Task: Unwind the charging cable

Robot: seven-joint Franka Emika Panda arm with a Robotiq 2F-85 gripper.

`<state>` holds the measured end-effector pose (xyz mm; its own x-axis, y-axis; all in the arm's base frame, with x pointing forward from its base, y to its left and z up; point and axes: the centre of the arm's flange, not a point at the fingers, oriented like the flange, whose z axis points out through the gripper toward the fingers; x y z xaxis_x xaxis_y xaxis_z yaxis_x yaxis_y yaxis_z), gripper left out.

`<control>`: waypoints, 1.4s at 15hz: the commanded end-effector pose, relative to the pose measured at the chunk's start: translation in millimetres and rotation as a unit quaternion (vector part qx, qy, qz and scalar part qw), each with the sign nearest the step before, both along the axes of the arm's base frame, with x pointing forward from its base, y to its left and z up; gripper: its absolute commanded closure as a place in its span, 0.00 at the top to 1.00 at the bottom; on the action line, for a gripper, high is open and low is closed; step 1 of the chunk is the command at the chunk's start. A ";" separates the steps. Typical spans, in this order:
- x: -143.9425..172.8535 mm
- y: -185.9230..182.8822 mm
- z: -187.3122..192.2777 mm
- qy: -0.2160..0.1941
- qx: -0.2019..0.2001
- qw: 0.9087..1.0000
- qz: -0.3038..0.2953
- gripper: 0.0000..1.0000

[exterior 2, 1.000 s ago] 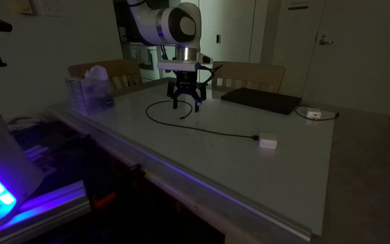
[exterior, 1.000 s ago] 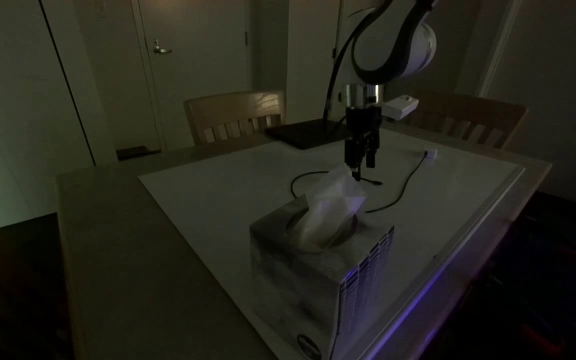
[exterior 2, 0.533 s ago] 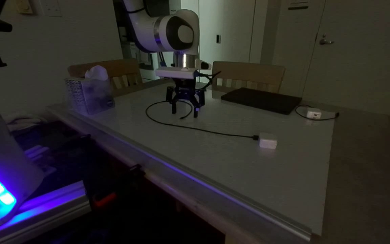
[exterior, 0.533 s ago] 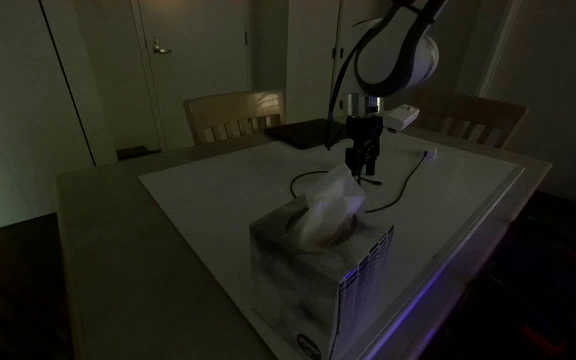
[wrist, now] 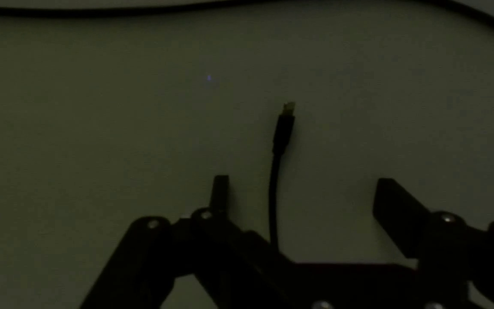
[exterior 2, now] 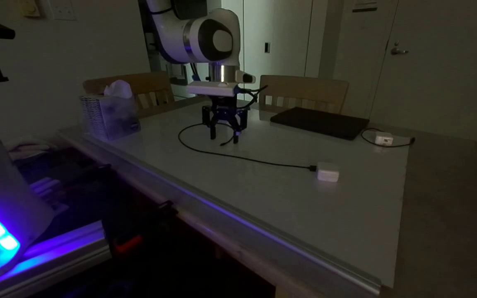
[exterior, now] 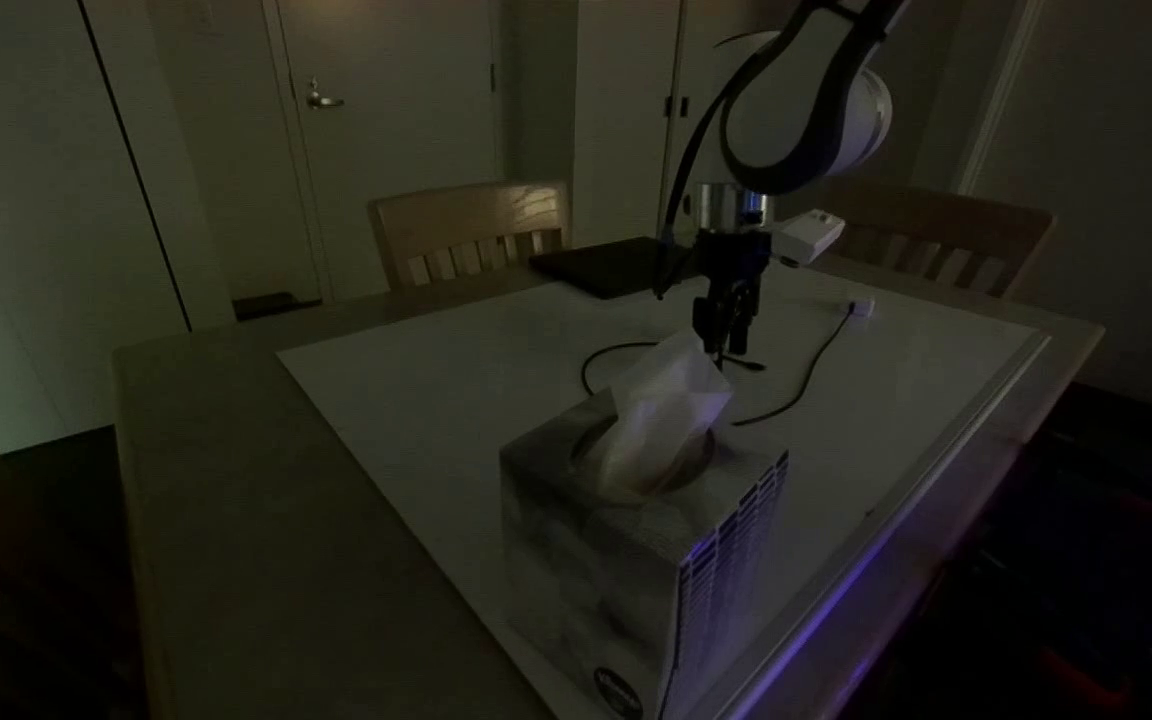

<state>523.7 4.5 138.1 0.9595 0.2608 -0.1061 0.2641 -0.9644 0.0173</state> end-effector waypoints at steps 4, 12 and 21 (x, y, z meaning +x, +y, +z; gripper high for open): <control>-17.6 5.3 -5.8 -0.014 0.004 1.000 0.007 0.31; -2.4 22.1 4.8 -0.025 -0.019 0.997 0.064 0.00; 8.0 50.7 17.5 -0.032 -0.075 0.975 0.205 0.03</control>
